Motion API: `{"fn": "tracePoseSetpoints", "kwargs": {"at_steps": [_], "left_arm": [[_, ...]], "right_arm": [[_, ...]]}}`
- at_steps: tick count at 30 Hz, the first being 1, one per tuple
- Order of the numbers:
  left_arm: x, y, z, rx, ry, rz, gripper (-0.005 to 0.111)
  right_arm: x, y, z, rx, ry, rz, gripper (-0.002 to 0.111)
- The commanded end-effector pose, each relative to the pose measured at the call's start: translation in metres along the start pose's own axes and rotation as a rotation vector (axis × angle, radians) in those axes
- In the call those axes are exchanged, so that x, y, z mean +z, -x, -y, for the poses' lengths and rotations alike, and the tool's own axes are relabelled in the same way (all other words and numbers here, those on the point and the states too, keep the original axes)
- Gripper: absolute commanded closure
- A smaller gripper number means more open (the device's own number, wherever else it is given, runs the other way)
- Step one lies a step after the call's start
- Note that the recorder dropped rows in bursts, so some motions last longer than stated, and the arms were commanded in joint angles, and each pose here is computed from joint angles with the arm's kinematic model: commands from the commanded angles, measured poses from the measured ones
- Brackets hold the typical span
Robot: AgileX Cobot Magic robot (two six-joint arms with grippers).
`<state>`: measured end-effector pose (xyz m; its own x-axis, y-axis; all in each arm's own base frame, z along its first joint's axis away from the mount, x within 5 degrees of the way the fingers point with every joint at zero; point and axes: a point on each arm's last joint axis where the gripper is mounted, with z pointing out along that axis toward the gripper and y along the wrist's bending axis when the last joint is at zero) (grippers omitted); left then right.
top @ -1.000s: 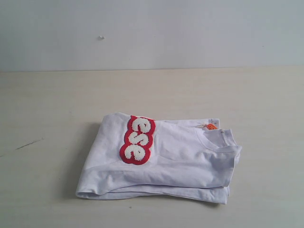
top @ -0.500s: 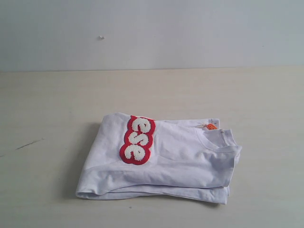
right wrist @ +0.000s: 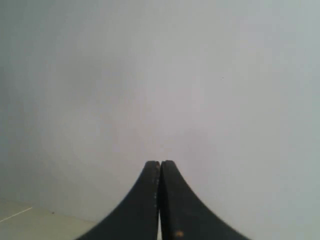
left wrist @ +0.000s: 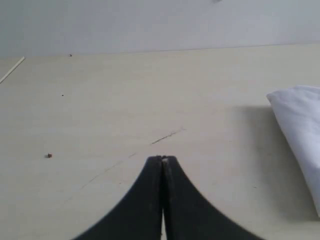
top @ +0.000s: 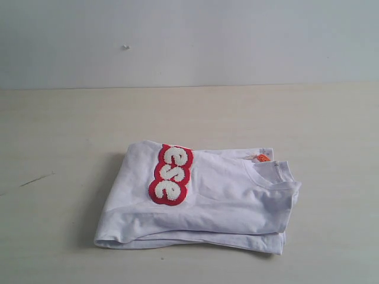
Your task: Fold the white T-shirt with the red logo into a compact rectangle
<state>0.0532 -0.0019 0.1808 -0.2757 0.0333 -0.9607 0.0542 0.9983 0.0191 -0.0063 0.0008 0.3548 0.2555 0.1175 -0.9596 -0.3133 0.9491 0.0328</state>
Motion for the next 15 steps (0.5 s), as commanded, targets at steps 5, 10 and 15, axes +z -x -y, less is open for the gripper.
{"fn": "tracePoseSetpoints", "kwargs": {"at_steps": [5, 10, 15], "left_arm": [[0.000, 0.000, 0.000, -0.004, -0.001, 0.010, 0.107], [0.000, 0.000, 0.000, -0.004, -0.001, 0.010, 0.107], [0.000, 0.000, 0.000, -0.004, -0.001, 0.010, 0.107]], "right_arm": [[0.004, -0.003, 0.002, -0.170, -0.181, 0.103, 0.108], [0.012, -0.024, 0.007, -0.253, -0.223, 0.142, 0.108], [0.020, -0.069, 0.012, -0.321, -0.224, 0.065, 0.108]]}}
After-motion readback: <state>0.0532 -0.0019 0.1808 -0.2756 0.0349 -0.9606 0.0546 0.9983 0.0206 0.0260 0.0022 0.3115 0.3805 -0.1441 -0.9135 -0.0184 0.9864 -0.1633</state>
